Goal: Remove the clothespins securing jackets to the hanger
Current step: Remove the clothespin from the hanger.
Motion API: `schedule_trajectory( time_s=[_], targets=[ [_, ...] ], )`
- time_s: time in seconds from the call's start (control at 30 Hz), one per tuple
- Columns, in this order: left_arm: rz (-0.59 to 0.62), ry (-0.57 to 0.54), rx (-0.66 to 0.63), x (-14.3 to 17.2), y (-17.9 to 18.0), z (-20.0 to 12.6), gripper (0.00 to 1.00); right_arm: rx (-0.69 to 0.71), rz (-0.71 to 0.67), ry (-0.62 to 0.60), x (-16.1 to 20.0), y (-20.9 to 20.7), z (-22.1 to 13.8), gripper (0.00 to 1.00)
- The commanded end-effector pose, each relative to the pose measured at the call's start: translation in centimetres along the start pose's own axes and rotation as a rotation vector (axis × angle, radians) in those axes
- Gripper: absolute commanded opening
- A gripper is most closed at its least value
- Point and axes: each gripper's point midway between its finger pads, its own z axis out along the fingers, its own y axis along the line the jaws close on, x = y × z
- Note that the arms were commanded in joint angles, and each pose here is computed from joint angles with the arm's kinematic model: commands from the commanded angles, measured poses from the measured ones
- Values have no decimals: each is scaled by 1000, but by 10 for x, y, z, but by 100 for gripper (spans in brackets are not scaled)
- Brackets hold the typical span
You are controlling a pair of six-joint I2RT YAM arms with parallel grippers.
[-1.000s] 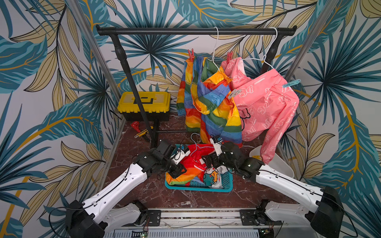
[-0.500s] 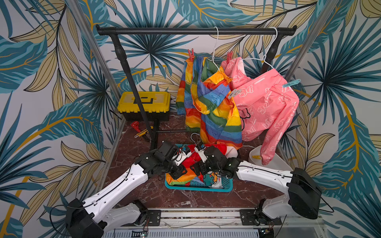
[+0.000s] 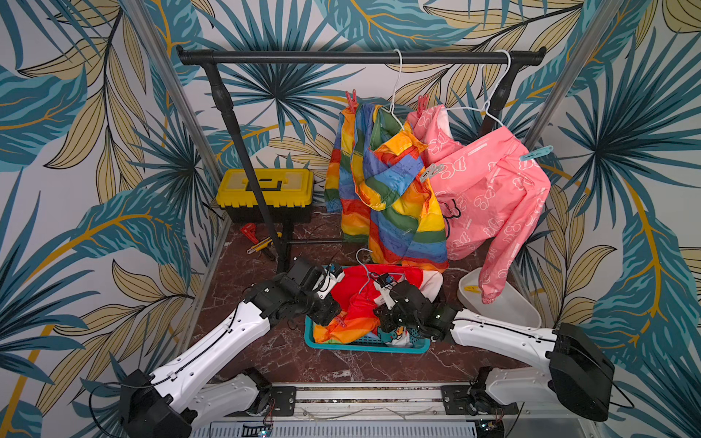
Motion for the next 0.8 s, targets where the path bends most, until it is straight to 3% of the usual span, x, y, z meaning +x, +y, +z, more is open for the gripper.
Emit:
schedule_trajectory(
  time_s=[0.0, 0.2, 0.43, 0.63, 0.77],
  targets=[
    [52, 36, 126, 2, -27, 11, 73, 79, 56, -16, 6, -24, -2, 0],
    [78, 109, 153, 4, -34, 30, 73, 78, 111, -85, -1, -41, -8, 0],
    [50, 94, 117, -26, -29, 45, 71, 9, 140, -121, 5, -34, -14, 0],
    [70, 123, 194, -28, -40, 56, 69, 4, 120, -176, -1, -34, -32, 0],
    [63, 147, 237, -22, -46, 60, 63, 17, 115, -188, -2, -37, -37, 0]
  ],
)
